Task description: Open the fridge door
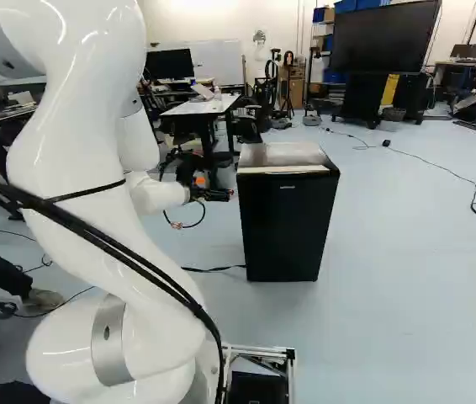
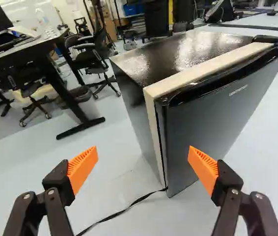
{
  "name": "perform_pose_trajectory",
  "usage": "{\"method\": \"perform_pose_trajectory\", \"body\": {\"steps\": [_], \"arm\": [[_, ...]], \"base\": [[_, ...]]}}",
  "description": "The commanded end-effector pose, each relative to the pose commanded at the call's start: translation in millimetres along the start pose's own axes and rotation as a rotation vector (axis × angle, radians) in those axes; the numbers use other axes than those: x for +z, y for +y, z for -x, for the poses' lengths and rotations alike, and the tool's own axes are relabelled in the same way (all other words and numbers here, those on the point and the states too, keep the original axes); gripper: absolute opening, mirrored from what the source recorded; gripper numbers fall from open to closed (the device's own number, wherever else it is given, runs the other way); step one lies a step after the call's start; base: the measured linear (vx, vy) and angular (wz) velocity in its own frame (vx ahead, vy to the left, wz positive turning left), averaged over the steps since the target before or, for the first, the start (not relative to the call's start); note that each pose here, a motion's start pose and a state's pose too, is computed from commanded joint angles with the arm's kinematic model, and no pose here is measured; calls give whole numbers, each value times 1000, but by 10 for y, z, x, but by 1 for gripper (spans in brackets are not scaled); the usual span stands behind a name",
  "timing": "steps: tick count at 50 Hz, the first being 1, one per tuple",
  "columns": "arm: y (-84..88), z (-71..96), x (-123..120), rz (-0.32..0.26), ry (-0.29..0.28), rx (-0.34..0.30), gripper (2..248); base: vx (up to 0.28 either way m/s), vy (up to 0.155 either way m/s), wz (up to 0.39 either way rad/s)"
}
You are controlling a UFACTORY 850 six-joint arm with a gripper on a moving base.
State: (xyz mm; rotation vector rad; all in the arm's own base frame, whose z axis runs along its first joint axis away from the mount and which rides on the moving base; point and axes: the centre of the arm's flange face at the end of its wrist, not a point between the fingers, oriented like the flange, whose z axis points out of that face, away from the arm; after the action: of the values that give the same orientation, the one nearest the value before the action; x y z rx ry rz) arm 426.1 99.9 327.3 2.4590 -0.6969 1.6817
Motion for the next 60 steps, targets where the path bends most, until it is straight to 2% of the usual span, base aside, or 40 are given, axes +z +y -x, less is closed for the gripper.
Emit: {"method": "perform_pose_trajectory", "body": {"steps": [24,42,60], "arm": [[-42,-76,145,137,91,97,247],[-49,36,356,254,135,135,247],[-125,113,515,272,137,136,247]], "base": [[0,0,0],[0,0,0],[0,0,0]]}}
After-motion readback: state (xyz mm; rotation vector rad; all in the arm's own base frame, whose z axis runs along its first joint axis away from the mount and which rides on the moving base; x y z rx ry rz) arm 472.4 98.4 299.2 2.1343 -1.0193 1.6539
